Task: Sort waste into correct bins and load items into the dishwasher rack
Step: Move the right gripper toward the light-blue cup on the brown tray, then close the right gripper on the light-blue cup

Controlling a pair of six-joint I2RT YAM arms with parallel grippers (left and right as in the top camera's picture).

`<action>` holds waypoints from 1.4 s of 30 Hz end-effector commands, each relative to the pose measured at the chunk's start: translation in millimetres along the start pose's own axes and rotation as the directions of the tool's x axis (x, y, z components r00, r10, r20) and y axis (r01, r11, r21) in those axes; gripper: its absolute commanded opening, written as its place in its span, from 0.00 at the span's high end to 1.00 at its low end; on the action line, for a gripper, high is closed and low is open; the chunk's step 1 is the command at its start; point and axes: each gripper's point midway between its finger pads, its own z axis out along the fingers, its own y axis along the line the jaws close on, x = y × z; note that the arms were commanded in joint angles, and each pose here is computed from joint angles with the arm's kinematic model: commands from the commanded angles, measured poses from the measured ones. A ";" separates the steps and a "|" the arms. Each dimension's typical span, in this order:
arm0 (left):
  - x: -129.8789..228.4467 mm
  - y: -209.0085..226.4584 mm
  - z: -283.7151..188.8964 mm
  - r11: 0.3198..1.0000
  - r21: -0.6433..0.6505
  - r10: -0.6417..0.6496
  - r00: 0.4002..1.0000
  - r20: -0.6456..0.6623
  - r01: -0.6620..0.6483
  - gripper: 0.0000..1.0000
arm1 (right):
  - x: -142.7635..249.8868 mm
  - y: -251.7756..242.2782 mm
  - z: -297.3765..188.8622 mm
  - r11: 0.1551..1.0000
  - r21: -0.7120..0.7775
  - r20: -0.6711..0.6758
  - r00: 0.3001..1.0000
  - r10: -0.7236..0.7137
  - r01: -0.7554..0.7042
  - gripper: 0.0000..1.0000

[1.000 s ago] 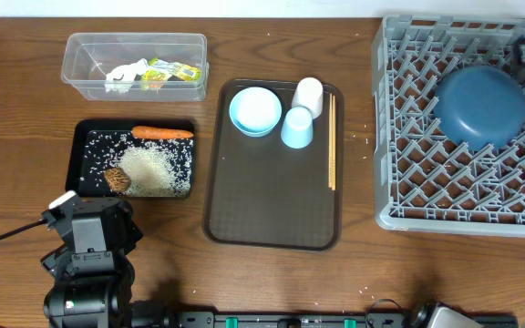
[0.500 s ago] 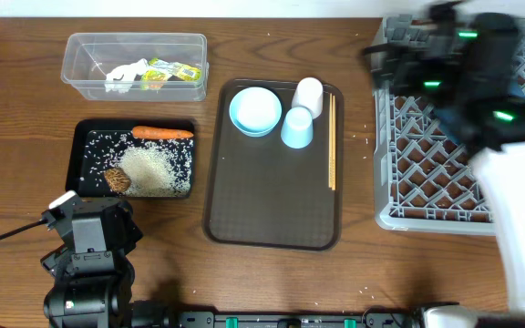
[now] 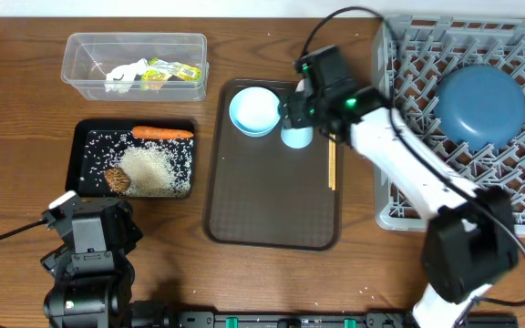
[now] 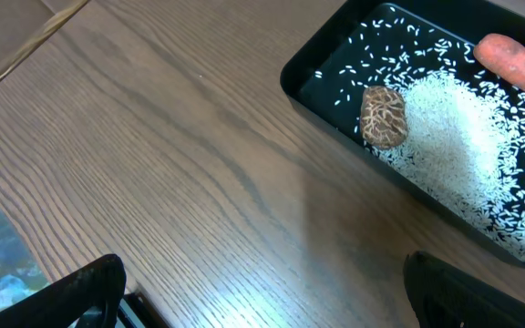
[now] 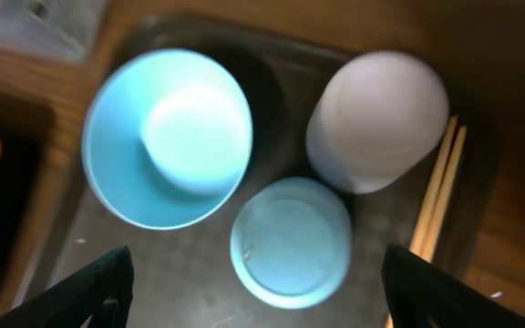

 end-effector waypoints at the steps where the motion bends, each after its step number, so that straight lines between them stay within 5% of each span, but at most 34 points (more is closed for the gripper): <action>1: 1.0 2.4 1.2 1.000 -0.016 0.018 1.000 0.000 -0.018 0.02 | 6.4 -9.9 9.9 0.994 0.105 -0.001 1.000 0.014 -0.014 0.18; 34: 1.0 2.4 1.2 1.000 -0.016 0.018 1.000 0.000 -0.018 0.02 | 41.9 -19.2 59.2 0.992 0.111 -0.012 0.998 0.054 -0.052 0.19; 42: 1.0 2.4 1.2 1.000 -0.016 0.018 1.000 0.000 -0.018 0.02 | 39.6 -17.8 63.4 0.993 0.108 0.002 0.999 0.048 -0.048 0.28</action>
